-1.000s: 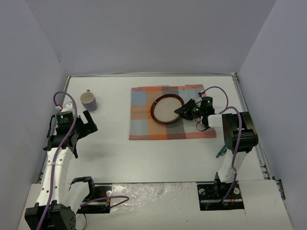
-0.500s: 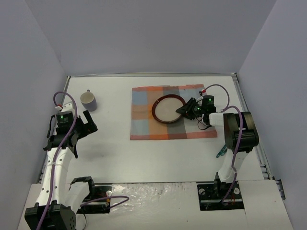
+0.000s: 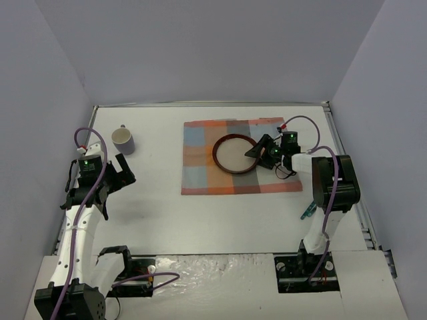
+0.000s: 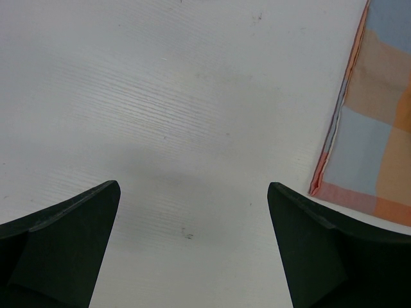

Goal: Set the dinner table for one person

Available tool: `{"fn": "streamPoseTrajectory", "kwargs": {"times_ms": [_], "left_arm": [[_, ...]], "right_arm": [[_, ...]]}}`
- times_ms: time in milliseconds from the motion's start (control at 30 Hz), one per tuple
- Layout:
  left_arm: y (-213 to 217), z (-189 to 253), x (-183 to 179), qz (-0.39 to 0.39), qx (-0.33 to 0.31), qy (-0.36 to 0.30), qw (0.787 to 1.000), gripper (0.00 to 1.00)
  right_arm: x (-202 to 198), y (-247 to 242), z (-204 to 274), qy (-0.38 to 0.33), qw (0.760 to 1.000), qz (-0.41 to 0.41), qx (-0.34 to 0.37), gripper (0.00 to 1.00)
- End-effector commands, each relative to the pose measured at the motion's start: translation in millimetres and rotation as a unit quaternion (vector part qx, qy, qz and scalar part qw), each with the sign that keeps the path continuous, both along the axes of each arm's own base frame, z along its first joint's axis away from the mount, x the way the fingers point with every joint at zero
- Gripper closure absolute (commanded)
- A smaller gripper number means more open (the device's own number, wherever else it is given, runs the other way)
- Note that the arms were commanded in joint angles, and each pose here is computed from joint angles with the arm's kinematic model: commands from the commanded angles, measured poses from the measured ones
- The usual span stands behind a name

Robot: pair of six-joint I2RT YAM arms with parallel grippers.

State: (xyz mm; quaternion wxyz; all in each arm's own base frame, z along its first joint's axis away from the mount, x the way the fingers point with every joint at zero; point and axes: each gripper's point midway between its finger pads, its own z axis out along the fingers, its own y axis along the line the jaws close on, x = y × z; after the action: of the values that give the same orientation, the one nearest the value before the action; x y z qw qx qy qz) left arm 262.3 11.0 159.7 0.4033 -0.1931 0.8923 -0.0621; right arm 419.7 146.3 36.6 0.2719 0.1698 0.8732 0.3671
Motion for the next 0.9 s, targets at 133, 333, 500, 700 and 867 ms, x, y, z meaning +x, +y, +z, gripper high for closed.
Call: {"fn": "streamPoseTrajectory", "kwargs": {"times_ms": [133, 333, 500, 700, 867], "left_arm": [[3.4, 11.5, 8.6, 0.002, 0.011, -0.023, 1.000, 0.03], [3.6, 10.7, 8.1, 0.006, 0.008, -0.022, 1.000, 0.03], [5.3, 8.3, 8.7, 0.020, 0.002, -0.015, 1.000, 0.03], [20.3, 43.4, 36.9, 0.056, 0.015, -0.035, 0.998, 0.03], [43.7, 80.6, 79.8, 0.086, 0.044, -0.044, 0.994, 0.03]], "right_arm": [[12.4, -40.5, 46.7, -0.041, 0.991, -0.047, -0.119, 0.10], [-4.0, -76.9, 83.9, -0.057, 0.970, -0.093, -0.216, 0.00], [-26.0, -89.0, 167.4, -0.149, 0.948, -0.125, -0.252, 0.00], [-52.1, -80.7, 232.9, -0.249, 0.931, -0.123, -0.239, 0.00], [-71.7, -62.7, 253.6, -0.299, 0.931, -0.102, -0.183, 0.00]]}}
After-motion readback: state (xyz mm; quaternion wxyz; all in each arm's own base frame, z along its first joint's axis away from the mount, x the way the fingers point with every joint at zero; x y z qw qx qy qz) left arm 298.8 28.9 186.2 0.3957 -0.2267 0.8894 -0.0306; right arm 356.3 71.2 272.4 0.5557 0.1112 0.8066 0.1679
